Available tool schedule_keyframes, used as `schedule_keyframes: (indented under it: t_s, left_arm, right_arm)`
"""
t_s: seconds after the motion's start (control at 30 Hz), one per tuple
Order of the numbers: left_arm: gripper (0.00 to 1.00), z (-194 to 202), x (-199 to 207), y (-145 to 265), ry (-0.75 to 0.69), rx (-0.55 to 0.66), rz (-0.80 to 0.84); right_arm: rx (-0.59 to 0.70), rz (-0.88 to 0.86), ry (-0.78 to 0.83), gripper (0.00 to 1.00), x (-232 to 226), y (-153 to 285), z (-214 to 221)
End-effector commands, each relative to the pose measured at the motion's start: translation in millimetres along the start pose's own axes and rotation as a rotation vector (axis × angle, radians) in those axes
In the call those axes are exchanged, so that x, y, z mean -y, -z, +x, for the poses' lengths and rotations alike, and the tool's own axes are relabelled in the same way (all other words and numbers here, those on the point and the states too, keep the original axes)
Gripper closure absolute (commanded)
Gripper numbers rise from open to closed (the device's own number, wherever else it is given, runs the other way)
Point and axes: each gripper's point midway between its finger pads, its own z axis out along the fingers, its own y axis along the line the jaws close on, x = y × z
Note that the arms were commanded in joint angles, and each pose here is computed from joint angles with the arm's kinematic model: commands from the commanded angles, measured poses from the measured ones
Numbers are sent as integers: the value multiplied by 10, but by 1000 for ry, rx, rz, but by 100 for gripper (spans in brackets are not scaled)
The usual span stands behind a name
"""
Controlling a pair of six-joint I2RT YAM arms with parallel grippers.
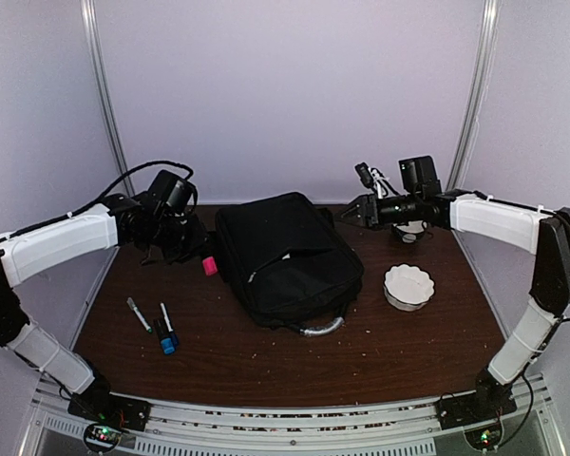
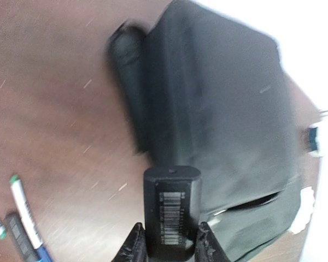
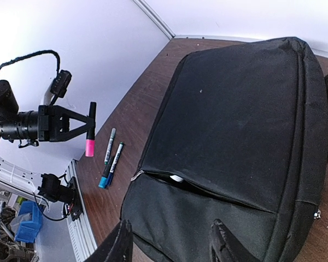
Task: Pack the student bag
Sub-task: Pick up the pen at the center of the board, then pass from the left arm to the right
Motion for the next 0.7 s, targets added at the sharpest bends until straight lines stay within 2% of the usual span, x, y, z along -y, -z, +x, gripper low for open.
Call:
schedule_keyframes:
  t_s: [0.0, 0.1, 0.3, 0.67]
  left_arm:
    - [83, -414, 530, 57, 7, 165, 191]
    - [83, -497, 873, 59, 15, 179, 298]
    - [83, -418, 1395, 53, -18, 174, 452]
    - [83, -338, 1695, 98, -35, 164, 509]
  right_arm:
    - [36, -28, 68, 52, -324, 76, -199]
    - [10, -31, 69, 51, -393, -21, -167]
    - [-63, -58, 114, 48, -654, -288, -95]
    - [-162, -79, 188, 46, -908, -832, 26]
